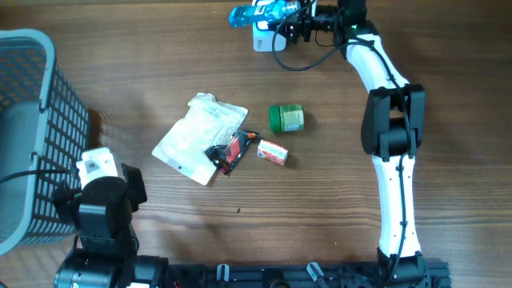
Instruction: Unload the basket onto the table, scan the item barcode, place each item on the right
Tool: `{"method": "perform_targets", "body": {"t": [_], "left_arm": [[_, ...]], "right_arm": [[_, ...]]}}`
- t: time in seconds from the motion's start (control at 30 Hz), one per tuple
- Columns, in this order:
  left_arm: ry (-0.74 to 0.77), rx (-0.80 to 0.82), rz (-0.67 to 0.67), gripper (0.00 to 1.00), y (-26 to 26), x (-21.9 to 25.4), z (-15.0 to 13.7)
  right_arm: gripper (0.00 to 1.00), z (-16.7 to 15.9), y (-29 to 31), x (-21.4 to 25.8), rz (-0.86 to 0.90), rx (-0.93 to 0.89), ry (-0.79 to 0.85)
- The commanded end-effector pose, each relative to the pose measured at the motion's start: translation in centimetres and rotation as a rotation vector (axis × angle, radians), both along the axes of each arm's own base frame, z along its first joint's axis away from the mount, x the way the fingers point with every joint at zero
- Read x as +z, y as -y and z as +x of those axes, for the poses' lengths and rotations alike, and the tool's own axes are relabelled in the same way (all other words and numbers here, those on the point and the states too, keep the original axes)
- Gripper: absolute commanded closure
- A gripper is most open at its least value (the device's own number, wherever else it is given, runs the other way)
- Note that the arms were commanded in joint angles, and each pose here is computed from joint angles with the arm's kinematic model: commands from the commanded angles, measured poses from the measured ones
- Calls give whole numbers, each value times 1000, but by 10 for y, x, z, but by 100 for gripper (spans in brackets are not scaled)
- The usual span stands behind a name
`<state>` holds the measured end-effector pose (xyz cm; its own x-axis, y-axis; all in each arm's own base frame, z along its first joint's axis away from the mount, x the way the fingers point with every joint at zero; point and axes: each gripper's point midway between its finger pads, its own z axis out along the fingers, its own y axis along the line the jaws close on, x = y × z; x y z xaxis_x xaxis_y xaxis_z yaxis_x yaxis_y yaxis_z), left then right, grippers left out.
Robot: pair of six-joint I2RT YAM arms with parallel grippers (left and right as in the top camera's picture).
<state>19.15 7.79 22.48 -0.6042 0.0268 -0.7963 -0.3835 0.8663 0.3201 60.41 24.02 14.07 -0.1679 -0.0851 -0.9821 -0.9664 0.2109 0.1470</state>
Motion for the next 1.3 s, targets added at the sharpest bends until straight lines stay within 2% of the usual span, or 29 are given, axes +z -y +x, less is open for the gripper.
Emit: {"method": "perform_targets", "body": {"t": [0.0, 0.07, 0.2, 0.4, 0.47, 0.57, 0.6, 0.77, 0.83, 0.87, 0.93, 0.97, 1.0, 1.1, 1.27], "left_arm": [[6, 15, 6, 0, -3, 2, -1], [6, 15, 6, 0, -3, 2, -1], [6, 15, 6, 0, -3, 2, -1], [6, 15, 6, 0, -3, 2, -1], [6, 15, 6, 0, -3, 2, -1], [6, 15, 6, 0, -3, 2, -1], [6, 15, 6, 0, -3, 2, -1], [6, 15, 6, 0, -3, 2, -1], [6, 15, 6, 0, -3, 2, -1], [6, 15, 6, 0, -3, 2, -1], [6, 15, 6, 0, -3, 2, -1], [6, 15, 6, 0, -3, 2, -1], [6, 15, 6, 0, -3, 2, -1], [6, 15, 6, 0, -3, 2, -1], [6, 15, 6, 0, -3, 2, -1]], "right_arm": [[30, -10, 2, 10, 36, 75, 12], [30, -18, 1, 16, 63, 122, -20], [23, -30, 0, 41, 120, 202, -103], [26, -66, 3, 93, 111, 321, -131], [26, -78, 3, 96, 84, 337, -196], [11, -86, -14, 96, 81, 356, -353], [0, -91, -26, 96, 77, 374, -391], [1, -113, -72, 91, 56, 456, -498], [0, -109, -86, 88, 69, 427, -750], [0, -100, -88, 88, 92, 378, -935], [0, -85, -86, 88, 142, 300, -1160], [0, -75, -82, 89, 183, 244, -1353], [1, -69, -80, 99, 234, 225, -1379], [0, -67, -75, 148, 336, 231, -1287], [0, -91, -68, 270, 416, 179, -1161]]}}
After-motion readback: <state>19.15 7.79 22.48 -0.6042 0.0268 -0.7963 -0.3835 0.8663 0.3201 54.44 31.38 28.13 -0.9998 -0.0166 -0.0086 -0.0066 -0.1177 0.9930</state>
